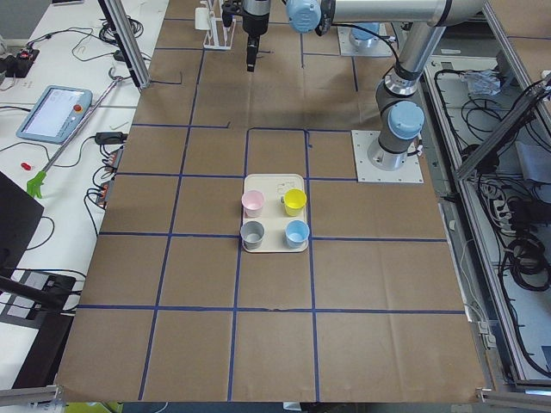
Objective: Transfer IKEA cup to right arm and place on rack
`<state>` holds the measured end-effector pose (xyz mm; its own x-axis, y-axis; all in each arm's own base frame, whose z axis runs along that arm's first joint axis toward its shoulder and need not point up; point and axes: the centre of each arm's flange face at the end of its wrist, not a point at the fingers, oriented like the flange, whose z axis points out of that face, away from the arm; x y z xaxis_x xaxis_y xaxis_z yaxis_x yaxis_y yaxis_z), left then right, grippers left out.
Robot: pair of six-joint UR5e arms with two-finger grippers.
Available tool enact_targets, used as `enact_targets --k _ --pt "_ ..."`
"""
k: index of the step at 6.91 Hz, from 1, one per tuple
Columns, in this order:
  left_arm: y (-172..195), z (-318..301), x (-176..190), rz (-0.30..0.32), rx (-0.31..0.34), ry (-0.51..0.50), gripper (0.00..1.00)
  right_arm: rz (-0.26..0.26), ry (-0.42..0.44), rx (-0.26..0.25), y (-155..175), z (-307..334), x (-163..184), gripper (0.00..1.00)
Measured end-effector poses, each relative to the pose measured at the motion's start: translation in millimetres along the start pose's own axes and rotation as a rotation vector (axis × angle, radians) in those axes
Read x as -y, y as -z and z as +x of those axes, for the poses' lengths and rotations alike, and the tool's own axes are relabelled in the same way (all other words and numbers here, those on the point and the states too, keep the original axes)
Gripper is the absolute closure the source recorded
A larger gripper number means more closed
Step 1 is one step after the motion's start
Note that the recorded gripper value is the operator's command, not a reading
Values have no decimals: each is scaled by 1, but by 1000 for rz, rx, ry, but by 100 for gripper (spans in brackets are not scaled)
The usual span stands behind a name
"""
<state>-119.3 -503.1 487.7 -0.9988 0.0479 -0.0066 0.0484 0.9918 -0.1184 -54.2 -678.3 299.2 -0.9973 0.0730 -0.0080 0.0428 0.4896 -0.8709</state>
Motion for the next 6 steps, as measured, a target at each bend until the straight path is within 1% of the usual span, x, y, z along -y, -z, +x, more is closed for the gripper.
enact_targets --k 1,2,3,6 --pt "0 0 0 0 2 0 1 -16 -3 -2 1 0 -8 90" --pt "0 0 0 0 2 0 1 -30 -6 -2 2 -1 -14 32" --pt "0 0 1 1 2 2 1 -39 -11 -4 2 1 -17 0" --pt "-2 0 2 0 1 8 1 -57 -45 -9 1 5 -20 0"
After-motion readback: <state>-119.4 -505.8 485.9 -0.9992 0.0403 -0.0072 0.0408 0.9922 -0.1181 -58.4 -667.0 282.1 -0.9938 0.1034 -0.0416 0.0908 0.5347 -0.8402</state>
